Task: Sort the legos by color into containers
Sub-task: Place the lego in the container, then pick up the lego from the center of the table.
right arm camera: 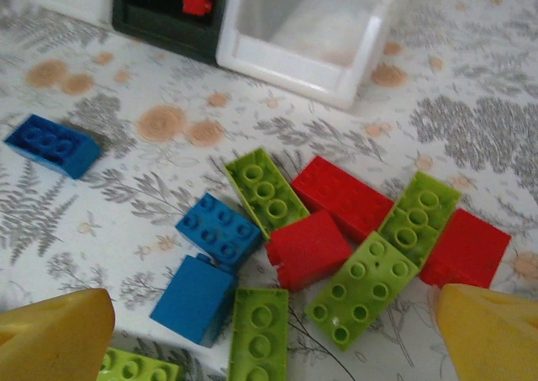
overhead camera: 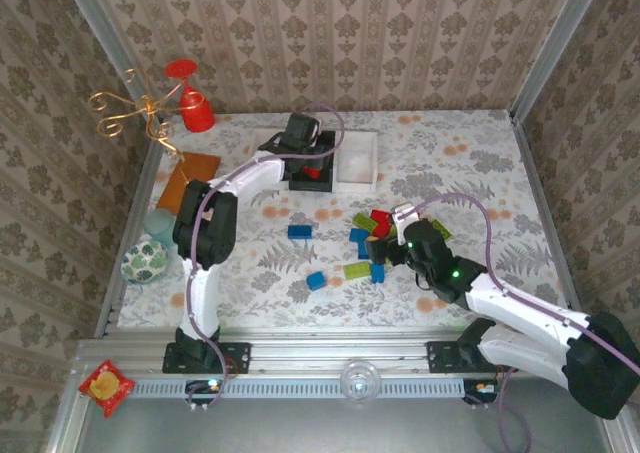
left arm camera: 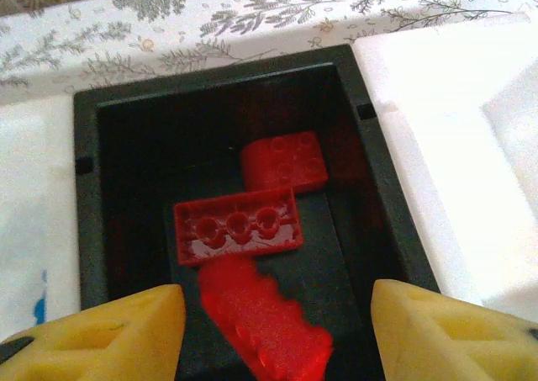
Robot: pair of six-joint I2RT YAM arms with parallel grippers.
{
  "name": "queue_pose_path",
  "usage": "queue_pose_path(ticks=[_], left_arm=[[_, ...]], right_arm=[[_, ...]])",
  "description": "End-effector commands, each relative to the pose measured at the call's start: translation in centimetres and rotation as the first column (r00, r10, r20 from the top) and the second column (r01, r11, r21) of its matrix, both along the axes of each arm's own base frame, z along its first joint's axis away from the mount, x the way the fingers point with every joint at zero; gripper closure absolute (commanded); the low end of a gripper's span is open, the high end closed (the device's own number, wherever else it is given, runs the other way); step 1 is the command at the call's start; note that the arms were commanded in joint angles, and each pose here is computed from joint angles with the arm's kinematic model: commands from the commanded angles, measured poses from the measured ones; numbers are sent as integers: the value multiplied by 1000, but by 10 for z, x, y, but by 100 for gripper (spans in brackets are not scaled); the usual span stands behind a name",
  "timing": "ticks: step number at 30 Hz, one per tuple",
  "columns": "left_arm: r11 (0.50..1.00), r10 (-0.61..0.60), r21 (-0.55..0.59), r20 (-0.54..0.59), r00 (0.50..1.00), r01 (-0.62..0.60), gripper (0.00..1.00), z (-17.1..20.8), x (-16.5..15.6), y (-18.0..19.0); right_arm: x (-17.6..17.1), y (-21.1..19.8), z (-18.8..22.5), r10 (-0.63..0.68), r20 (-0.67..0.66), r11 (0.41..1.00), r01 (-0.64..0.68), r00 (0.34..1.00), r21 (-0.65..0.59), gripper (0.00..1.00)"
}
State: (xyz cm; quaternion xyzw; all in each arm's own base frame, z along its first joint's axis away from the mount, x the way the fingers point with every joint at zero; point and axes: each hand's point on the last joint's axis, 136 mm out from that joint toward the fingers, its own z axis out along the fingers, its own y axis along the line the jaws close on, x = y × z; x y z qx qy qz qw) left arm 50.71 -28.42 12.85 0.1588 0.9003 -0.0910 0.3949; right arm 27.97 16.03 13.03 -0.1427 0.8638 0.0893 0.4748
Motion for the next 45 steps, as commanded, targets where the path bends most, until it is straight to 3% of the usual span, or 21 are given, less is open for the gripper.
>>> queue_pose_path(ticks=[1, 4, 7, 10, 13, 25, 40, 45], left_arm=[[1000, -12, -19, 74, 997, 14, 35, 54, -10, 8], [996, -69, -56, 40, 997, 71, 33, 58, -57, 12], [991, -73, -116, -54, 996, 67, 31, 38, -112, 32], [988, -62, -152, -139, 988, 41, 17, 6, -158, 48], [994, -85, -81, -179, 980, 71, 2, -11, -181, 48], [997, 2, 77, -307, 952, 23, 1, -63, -187, 44], [992, 44, 124, -377, 925, 3, 20, -105, -194, 48], [992, 45, 123, -384, 922, 3, 22, -109, -193, 46]], right_arm=[[7, -7, 3, -70, -47, 998, 70, 996, -1, 1], [5, -4, 8, -49, -57, 999, 50, 997, 17, 1], [1, -6, 11, -46, -42, 999, 47, 998, 25, 1], [0, -11, 7, -57, -17, 997, 58, 998, 42, 1], [1, -13, 6, -64, -4, 997, 64, 998, 49, 0], [-3, -13, 1, -54, -6, 997, 54, 999, 60, 0], [-7, -13, 3, -39, 0, 997, 39, 999, 67, 0], [-7, -13, 2, -38, -2, 997, 38, 999, 66, 0]])
